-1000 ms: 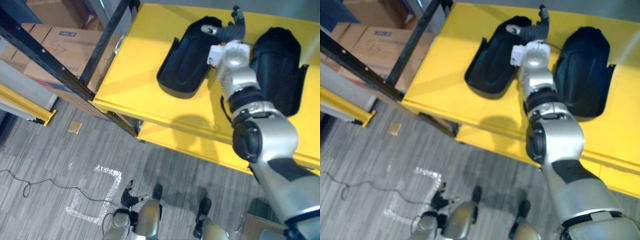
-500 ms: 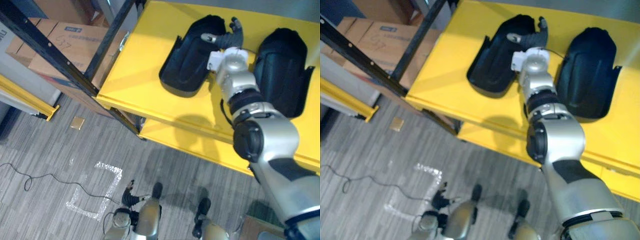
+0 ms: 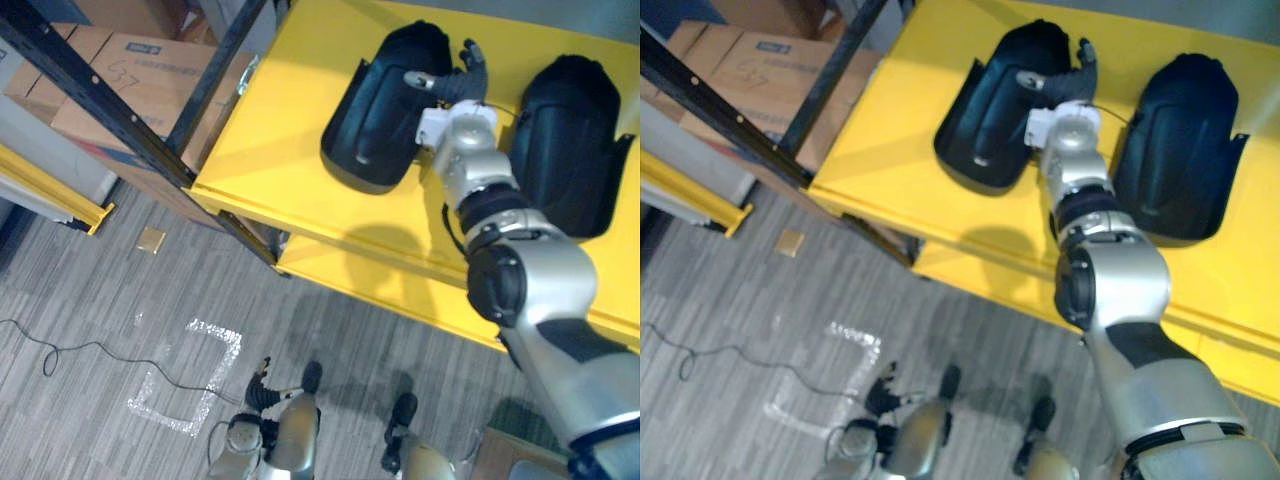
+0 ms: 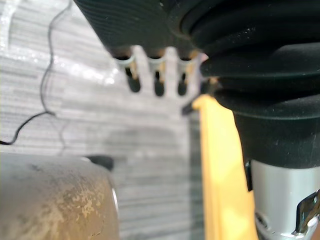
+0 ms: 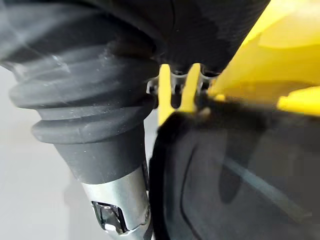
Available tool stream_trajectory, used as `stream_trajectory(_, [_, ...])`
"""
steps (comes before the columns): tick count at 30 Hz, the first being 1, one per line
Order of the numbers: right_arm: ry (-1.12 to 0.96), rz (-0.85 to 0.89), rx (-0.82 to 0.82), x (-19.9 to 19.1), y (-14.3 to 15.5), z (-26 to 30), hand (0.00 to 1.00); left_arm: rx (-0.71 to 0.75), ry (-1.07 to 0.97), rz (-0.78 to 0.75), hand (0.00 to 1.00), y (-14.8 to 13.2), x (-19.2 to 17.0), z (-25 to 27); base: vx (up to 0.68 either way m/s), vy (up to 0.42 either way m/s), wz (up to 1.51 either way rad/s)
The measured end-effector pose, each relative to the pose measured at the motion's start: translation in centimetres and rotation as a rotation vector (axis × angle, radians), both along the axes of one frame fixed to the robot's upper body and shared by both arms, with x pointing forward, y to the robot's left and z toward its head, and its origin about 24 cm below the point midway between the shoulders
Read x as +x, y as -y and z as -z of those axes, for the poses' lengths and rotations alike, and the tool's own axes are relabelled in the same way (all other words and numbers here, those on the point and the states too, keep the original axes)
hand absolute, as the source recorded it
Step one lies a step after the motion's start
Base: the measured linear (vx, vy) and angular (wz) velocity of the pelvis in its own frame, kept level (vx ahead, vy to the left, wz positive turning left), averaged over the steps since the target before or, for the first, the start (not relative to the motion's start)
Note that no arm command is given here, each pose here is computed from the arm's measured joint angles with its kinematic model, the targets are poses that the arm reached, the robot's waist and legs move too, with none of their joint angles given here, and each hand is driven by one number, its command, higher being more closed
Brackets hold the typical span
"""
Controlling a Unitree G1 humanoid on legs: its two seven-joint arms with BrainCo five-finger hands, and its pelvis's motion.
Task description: Walk over and take plastic housings, then place them on the shelf
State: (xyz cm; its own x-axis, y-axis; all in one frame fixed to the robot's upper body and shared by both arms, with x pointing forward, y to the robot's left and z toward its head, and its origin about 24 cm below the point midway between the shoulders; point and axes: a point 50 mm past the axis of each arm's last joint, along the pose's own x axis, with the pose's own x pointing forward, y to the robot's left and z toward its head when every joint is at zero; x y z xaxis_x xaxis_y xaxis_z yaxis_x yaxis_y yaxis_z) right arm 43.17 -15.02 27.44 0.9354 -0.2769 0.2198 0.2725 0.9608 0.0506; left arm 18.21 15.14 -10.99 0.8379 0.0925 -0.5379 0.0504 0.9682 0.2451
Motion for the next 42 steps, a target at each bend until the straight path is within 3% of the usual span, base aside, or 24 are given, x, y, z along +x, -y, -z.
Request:
stream_trajectory(8, [0.101, 0.087, 0.017, -0.7, 0.6, -1.2, 0.0, 0.005, 0.008, -0.009, 0.0, 0.0, 0.2, -0.1, 0.0, 0.0, -0.02])
stream_trajectory(16, [0.464, 0.214, -0.032, -4.6, 0.6, -5.2, 0.0, 0.013, 0.004, -0.027, 0.0, 0.0, 0.1, 0.0, 0.01, 0.002, -0.11])
stream_trajectory(23, [0.507, 0.235, -0.073, -5.8, 0.8, -3.5, 0.0, 0.01, -0.004, -0.029, 0.0, -0.1, -0.2, 0.1, 0.0, -0.001, -0.14])
stream_trajectory(29, [0.596, 0.261, -0.163, -10.2, 2.0, 1.1, 0.0, 0.019, -0.071, -0.097, 0.0, -1.4, -1.9, 1.1, 0.03, 0.006, -0.1])
stream_trajectory(35, [0.546, 0.45, -0.293, -18.0, 7.8, 7.6, 0.0, 0.035, -0.187, -0.251, 0.0, -3.8, -5.0, 2.6, 0.04, 0.011, -0.16])
stream_trajectory(37, [0.456, 0.62, -0.4, -21.6, 11.4, 9.8, 0.0, 0.041, -0.232, -0.285, 0.0, -4.3, -6.4, 3.1, 0.0, -0.004, -0.09])
stream_trajectory(42, [0.192, 0.847, -0.473, -27.1, 15.5, 15.1, 0.0, 0.054, -0.295, -0.306, 0.0, -4.4, -8.2, 3.8, -0.01, -0.013, -0.3])
